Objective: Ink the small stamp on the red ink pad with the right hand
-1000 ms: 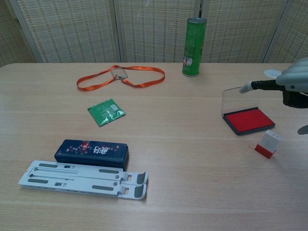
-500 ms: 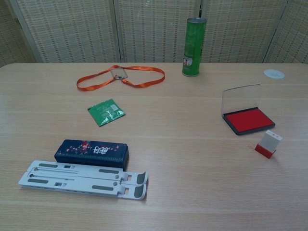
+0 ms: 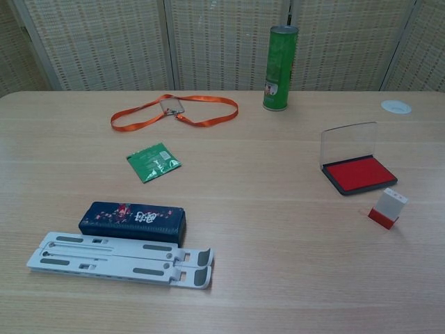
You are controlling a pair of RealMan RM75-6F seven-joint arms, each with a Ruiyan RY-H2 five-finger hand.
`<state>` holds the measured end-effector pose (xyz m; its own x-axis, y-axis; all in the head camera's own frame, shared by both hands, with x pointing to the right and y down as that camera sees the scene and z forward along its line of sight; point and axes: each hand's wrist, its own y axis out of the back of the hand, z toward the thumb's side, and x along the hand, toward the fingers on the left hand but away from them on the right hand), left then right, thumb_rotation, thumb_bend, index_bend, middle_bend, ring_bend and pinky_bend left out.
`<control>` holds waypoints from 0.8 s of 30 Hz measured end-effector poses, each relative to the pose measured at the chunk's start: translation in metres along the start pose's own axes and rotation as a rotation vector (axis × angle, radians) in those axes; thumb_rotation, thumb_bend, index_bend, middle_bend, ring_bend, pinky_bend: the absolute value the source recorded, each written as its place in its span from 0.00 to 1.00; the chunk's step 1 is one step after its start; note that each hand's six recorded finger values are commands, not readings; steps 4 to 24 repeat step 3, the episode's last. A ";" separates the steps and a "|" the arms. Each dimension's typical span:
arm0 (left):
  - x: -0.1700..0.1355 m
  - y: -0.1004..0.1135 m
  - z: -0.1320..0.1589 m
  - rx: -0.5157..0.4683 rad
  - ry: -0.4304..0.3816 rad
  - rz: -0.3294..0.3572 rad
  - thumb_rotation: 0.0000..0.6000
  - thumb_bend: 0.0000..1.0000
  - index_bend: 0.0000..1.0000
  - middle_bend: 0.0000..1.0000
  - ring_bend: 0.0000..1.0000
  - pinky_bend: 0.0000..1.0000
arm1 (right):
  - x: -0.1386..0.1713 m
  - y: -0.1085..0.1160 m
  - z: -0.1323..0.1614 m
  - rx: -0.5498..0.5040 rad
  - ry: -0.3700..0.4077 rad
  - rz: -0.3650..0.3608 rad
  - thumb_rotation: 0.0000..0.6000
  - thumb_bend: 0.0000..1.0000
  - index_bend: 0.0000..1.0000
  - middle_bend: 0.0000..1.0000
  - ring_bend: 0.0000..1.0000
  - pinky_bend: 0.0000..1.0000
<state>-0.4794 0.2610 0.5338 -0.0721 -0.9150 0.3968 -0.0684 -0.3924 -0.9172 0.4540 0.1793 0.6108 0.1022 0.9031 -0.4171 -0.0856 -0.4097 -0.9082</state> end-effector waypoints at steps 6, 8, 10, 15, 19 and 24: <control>0.002 -0.003 0.001 0.000 -0.006 -0.010 1.00 0.23 0.00 0.07 0.10 0.27 | 0.003 -0.001 0.000 0.001 0.004 0.011 1.00 0.08 0.00 0.00 0.00 0.00; 0.002 -0.003 0.001 0.000 -0.006 -0.010 1.00 0.23 0.00 0.07 0.10 0.27 | 0.003 -0.001 0.000 0.001 0.004 0.011 1.00 0.08 0.00 0.00 0.00 0.00; 0.002 -0.003 0.001 0.000 -0.006 -0.010 1.00 0.23 0.00 0.07 0.10 0.27 | 0.003 -0.001 0.000 0.001 0.004 0.011 1.00 0.08 0.00 0.00 0.00 0.00; 0.002 -0.003 0.001 0.000 -0.006 -0.010 1.00 0.23 0.00 0.07 0.10 0.27 | 0.003 -0.001 0.000 0.001 0.004 0.011 1.00 0.08 0.00 0.00 0.00 0.00; 0.002 -0.003 0.001 0.000 -0.006 -0.010 1.00 0.23 0.00 0.07 0.10 0.27 | 0.003 -0.001 0.000 0.001 0.004 0.011 1.00 0.08 0.00 0.00 0.00 0.00; 0.002 -0.003 0.001 0.000 -0.006 -0.010 1.00 0.23 0.00 0.07 0.10 0.27 | 0.003 -0.001 0.000 0.001 0.004 0.011 1.00 0.08 0.00 0.00 0.00 0.00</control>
